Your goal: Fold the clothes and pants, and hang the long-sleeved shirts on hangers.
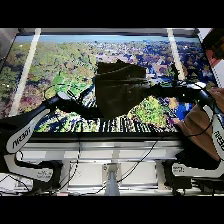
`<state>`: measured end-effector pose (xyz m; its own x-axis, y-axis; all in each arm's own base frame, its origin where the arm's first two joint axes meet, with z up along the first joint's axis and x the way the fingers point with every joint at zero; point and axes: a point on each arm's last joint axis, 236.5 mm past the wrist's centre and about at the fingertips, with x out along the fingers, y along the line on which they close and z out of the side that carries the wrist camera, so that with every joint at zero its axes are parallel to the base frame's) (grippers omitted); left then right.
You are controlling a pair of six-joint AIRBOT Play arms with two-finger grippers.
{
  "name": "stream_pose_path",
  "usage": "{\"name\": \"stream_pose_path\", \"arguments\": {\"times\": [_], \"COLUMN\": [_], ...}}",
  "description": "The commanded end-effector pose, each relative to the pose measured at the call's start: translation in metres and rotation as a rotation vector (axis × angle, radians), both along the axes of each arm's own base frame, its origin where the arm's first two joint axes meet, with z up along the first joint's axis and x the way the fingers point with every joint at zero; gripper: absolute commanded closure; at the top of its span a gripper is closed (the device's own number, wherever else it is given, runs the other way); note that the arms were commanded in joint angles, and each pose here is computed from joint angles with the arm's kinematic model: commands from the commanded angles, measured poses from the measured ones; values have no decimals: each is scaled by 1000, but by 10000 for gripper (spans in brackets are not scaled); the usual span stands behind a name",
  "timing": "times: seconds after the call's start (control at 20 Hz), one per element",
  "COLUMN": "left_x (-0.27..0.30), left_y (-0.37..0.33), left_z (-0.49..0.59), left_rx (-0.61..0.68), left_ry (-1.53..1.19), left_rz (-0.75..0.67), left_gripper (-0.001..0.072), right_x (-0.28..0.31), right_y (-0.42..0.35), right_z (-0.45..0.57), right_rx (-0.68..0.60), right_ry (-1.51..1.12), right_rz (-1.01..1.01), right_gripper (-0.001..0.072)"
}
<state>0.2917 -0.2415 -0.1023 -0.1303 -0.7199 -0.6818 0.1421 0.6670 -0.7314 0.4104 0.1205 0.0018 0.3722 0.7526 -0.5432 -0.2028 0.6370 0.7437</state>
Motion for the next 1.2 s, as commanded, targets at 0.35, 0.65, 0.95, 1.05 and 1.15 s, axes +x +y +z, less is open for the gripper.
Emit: {"name": "stream_pose_path", "arguments": {"times": [0.35,0.65,0.95,1.05,1.15], "left_x": [8,9,11,13,17], "left_y": [-1,-1,-3,-1,4], "left_z": [-18,-19,-17,-17,-16], "left_rx": [7,8,-2,-2,-4], "left_ry": [23,21,17,17,18], "left_rz": [56,57,65,74,88], "left_gripper": [60,60,129,230,465], "right_x": [6,0,-2,-2,-2], "right_y": [4,15,49,55,55], "right_z": [11,14,10,9,9], "right_rx": [52,73,43,36,39], "right_ry": [-10,-2,-18,-23,-18], "right_rz": [-24,7,49,54,50], "right_gripper": [685,685,685,685,685]}}
